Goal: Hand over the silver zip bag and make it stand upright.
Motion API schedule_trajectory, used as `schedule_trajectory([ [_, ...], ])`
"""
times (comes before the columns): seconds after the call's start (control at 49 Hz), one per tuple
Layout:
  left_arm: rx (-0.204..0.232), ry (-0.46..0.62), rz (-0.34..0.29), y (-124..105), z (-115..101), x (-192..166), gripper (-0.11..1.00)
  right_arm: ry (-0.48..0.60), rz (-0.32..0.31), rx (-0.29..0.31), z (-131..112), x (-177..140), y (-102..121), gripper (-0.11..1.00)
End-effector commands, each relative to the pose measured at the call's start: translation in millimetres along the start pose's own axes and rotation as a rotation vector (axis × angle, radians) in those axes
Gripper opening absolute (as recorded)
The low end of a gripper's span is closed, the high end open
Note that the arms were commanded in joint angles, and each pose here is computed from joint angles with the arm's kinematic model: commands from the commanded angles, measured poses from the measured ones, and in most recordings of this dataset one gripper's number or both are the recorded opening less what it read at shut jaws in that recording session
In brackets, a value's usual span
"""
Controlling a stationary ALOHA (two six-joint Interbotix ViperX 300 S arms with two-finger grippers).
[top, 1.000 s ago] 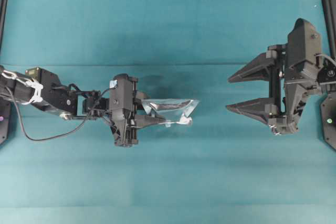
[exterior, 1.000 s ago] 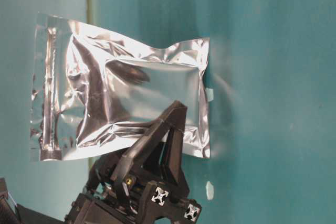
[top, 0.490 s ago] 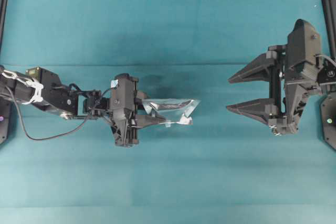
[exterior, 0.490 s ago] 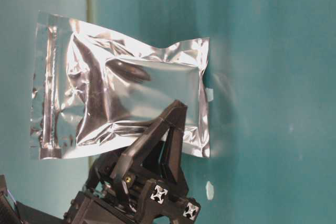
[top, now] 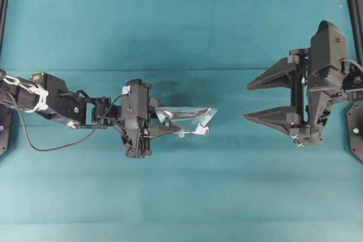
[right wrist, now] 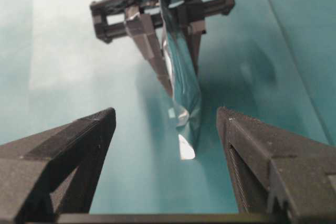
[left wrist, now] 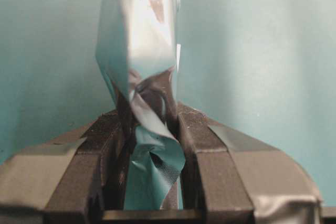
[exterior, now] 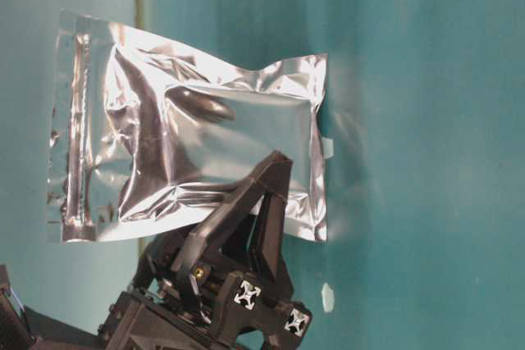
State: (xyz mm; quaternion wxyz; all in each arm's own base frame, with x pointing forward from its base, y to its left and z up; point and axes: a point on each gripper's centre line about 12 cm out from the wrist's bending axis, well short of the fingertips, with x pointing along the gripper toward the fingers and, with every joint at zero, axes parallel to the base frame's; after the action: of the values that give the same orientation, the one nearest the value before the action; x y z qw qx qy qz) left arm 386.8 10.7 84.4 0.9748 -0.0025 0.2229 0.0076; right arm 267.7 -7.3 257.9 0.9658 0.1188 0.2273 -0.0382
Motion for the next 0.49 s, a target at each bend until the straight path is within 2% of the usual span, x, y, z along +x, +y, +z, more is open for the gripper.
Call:
schedule_trajectory([
  [0.0, 0.002, -0.015, 0.001, 0.5, 4.8, 2.1, 0.27, -0.023, 0.008, 0.009, 5.6, -1.5, 2.1, 0.85],
  [0.469, 0.003, -0.011, -0.004, -1.2, 3.9, 2.3, 0.27, -0.017, 0.007, 0.009, 3.1, -1.2, 1.5, 0.85],
])
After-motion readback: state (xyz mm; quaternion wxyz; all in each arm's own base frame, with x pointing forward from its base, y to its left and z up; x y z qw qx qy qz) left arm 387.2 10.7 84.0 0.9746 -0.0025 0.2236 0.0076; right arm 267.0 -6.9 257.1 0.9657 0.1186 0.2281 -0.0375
